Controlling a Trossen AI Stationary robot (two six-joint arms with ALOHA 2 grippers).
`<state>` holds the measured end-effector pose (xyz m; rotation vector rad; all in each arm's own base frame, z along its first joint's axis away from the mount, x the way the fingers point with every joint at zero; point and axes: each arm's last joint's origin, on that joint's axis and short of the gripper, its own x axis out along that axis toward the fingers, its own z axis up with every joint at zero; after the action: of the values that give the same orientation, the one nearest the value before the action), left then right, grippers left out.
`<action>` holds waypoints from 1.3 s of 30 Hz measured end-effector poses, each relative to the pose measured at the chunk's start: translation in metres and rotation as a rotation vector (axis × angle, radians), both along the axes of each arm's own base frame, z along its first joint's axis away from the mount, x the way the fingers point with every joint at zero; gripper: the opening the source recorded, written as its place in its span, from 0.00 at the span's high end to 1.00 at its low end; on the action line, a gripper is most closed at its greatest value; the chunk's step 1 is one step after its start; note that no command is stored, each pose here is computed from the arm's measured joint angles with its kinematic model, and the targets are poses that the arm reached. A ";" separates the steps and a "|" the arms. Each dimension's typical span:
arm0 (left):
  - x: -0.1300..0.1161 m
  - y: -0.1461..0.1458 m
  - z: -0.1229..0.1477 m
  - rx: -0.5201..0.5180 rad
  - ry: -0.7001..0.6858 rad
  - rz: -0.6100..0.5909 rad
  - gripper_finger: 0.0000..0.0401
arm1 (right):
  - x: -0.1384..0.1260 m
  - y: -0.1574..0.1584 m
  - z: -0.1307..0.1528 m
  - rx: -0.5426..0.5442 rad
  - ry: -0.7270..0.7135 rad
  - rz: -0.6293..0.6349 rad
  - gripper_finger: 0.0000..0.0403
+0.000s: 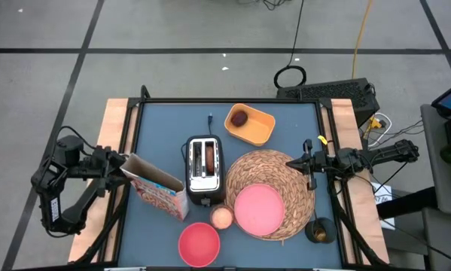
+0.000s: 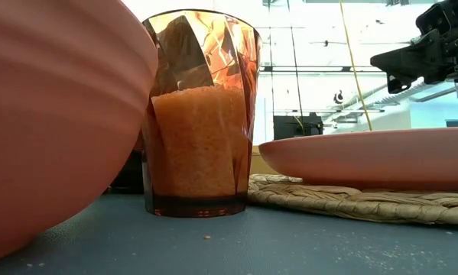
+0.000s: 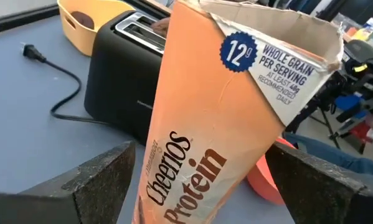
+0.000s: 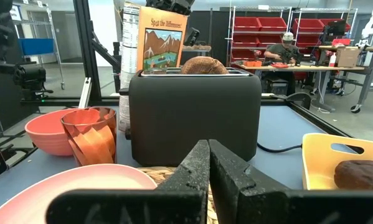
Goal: Arrange a breakfast setting
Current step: Pour the cereal into the orange bowl
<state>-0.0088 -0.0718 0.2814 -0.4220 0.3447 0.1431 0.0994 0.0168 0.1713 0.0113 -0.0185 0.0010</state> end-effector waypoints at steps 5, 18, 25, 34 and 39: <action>0.001 0.000 0.000 0.069 0.001 -0.018 0.10 | 0.000 0.000 0.000 0.000 0.000 0.000 1.00; 0.011 -0.005 0.002 0.155 -0.092 -0.083 0.11 | 0.000 0.000 0.000 0.000 0.000 0.000 1.00; 0.012 -0.006 0.003 0.168 -0.105 -0.089 0.33 | 0.000 0.000 0.000 0.000 0.000 0.000 1.00; 0.012 -0.005 0.004 0.187 -0.108 -0.091 0.66 | 0.000 0.000 0.000 0.000 0.000 0.000 1.00; 0.014 -0.001 0.010 0.247 -0.135 -0.082 0.82 | 0.000 0.000 0.000 0.000 0.000 0.000 1.00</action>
<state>0.0048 -0.0725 0.2916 -0.1717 0.2076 0.0757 0.0994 0.0168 0.1713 0.0112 -0.0184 0.0008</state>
